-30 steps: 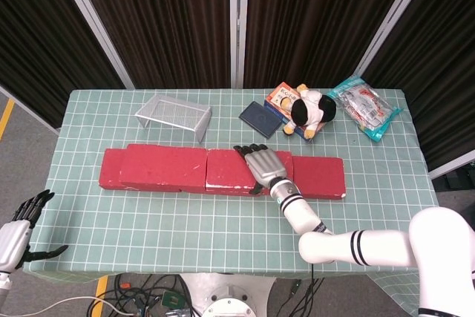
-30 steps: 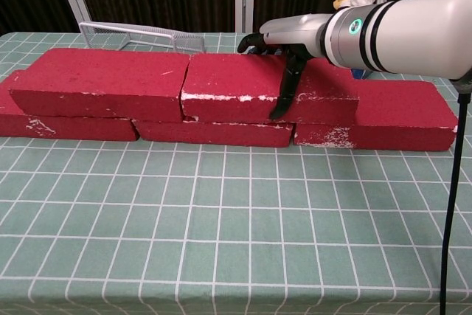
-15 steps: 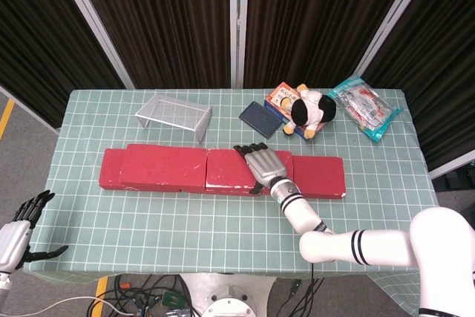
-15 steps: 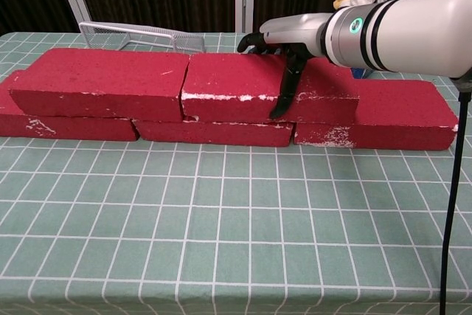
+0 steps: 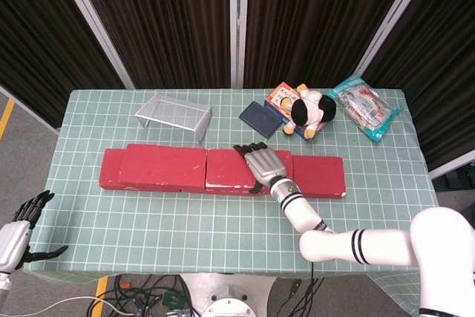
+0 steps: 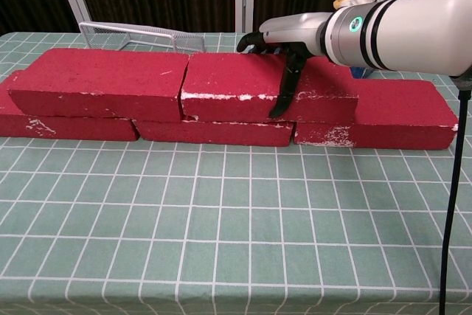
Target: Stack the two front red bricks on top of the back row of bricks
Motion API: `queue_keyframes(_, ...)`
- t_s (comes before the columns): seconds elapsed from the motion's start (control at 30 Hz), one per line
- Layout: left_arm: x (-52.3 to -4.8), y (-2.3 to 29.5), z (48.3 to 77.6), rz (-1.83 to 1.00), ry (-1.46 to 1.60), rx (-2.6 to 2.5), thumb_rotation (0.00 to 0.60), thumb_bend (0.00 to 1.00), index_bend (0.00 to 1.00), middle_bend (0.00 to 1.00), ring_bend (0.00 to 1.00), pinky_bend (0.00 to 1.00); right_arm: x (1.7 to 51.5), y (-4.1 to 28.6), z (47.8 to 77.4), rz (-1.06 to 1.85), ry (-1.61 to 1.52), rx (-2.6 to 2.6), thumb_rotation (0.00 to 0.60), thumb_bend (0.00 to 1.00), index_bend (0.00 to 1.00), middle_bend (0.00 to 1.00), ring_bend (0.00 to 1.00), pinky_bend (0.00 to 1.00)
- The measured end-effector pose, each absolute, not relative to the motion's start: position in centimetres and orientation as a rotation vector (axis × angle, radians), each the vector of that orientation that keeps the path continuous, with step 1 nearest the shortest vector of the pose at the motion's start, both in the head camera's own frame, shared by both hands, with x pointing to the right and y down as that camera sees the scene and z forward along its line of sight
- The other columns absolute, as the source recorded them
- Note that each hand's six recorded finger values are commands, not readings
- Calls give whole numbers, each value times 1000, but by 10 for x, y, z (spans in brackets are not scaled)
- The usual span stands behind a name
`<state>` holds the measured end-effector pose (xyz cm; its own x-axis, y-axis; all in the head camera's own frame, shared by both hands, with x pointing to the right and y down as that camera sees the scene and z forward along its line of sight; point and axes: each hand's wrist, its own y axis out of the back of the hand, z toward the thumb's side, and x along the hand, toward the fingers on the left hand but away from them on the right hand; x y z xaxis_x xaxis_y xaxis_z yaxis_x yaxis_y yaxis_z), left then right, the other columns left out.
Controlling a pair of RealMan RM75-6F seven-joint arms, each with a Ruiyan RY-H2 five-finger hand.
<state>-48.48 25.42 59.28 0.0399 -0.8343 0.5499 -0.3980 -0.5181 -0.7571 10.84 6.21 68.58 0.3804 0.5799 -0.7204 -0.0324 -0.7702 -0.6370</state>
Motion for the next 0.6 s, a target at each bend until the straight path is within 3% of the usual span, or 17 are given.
queue_keyframes(0.6,-485,254,593,-1478,1242,-1928,600,25,26,0,0,0,106,59,685,1401,-472,-2084,600,59,0,162,79,79)
